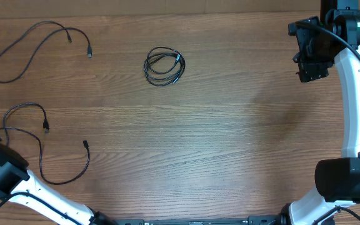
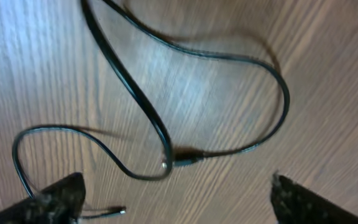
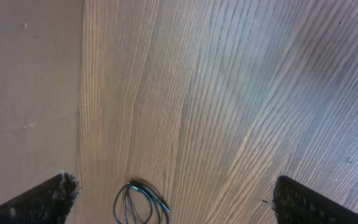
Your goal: Untangle cables
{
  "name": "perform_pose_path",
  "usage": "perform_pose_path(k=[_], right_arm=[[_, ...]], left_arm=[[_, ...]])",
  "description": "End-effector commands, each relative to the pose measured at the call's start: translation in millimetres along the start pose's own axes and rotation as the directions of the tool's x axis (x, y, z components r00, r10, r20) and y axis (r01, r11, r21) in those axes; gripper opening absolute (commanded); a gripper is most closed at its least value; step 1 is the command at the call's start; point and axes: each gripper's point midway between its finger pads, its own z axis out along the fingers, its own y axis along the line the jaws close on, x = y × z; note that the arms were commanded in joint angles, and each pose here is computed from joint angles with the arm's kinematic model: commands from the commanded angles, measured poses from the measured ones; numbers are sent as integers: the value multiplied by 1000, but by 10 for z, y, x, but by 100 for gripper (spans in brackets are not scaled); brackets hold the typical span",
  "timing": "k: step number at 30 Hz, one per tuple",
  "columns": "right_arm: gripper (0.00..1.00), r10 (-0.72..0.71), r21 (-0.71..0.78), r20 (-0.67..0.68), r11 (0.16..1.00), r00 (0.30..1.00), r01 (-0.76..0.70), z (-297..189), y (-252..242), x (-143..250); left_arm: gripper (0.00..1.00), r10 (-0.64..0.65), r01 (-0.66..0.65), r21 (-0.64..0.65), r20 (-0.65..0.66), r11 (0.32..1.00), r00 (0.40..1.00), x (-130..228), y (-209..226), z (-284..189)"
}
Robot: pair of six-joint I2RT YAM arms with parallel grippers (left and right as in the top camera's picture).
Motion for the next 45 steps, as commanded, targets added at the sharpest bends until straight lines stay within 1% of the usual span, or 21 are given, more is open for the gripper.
perform_pose_path(k=[1,5,7,15,16,17,18,19,20,21,25,28,29,30,31,32,34,37,40,42,45], right_arm=[[100,-2,-28,24,1000,1000,3,-128,13,-29],[100,-2,-28,24,1000,1000,3,-128,13,-29],[100,-2,-27,23,1000,1000,2,-128,12,-29],[100,-2,-28,24,1000,1000,3,-128,13,-29],[100,-2,-27,23,1000,1000,2,-128,12,-29],[100,-2,-28,24,1000,1000,3,-128,13,-29],[100,-2,-28,24,1000,1000,3,-128,13,-29],[100,-2,-27,23,1000,1000,2,-128,12,-29],[100,-2,-28,24,1000,1000,3,-128,13,-29],[100,-2,-27,23,1000,1000,2,-128,12,-29],[100,-2,-27,23,1000,1000,2,-128,12,-29],[100,-2,-28,24,1000,1000,3,-128,13,-29],[100,-2,-27,23,1000,1000,2,-128,12,-29],[100,-2,-28,24,1000,1000,3,-128,13,-29],[100,-2,-27,23,1000,1000,2,-128,12,-29],[100,-2,-27,23,1000,1000,2,-128,12,-29],[100,-2,-28,24,1000,1000,3,-128,13,-29],[100,-2,-28,24,1000,1000,3,-128,13,-29],[100,-2,-28,24,1000,1000,3,-128,13,-29],[100,-2,-28,24,1000,1000,3,-128,13,-29],[100,-2,-27,23,1000,1000,2,-128,12,-29]], left_arm=[[100,75,-74,-33,19,997,997,82,-44,78],[100,74,-63,-91,122,994,990,-15,-22,93],[97,62,-38,-133,181,990,982,-70,16,112],[91,60,-27,-200,163,979,985,-117,82,426],[86,60,-25,-201,168,979,984,-138,77,461],[77,61,-25,-201,177,979,982,-171,63,508],[48,86,-48,-196,192,979,978,-227,23,542],[33,106,-68,-189,195,980,975,-248,-4,547],[10,153,-121,-164,202,979,967,-285,-91,548],[4,174,-145,-151,201,978,964,-292,-129,552],[4,248,-243,-47,149,969,957,-225,-345,565],[4,352,-362,87,109,928,930,-139,-595,539],[4,413,-426,151,107,892,904,-102,-719,517],[4,511,-525,233,123,819,851,-37,-888,477],[4,560,-575,263,138,775,817,-6,-956,457],[5,590,-608,273,153,746,792,2,-990,445],[4,618,-642,257,175,723,766,-26,-994,445],[4,608,-640,181,201,747,768,-148,-916,468],[4,615,-648,171,209,743,760,-169,-913,467],[4,636,-673,189,225,715,739,-163,-963,429],[4,674,-725,280,268,630,689,-73,-1146,196]])
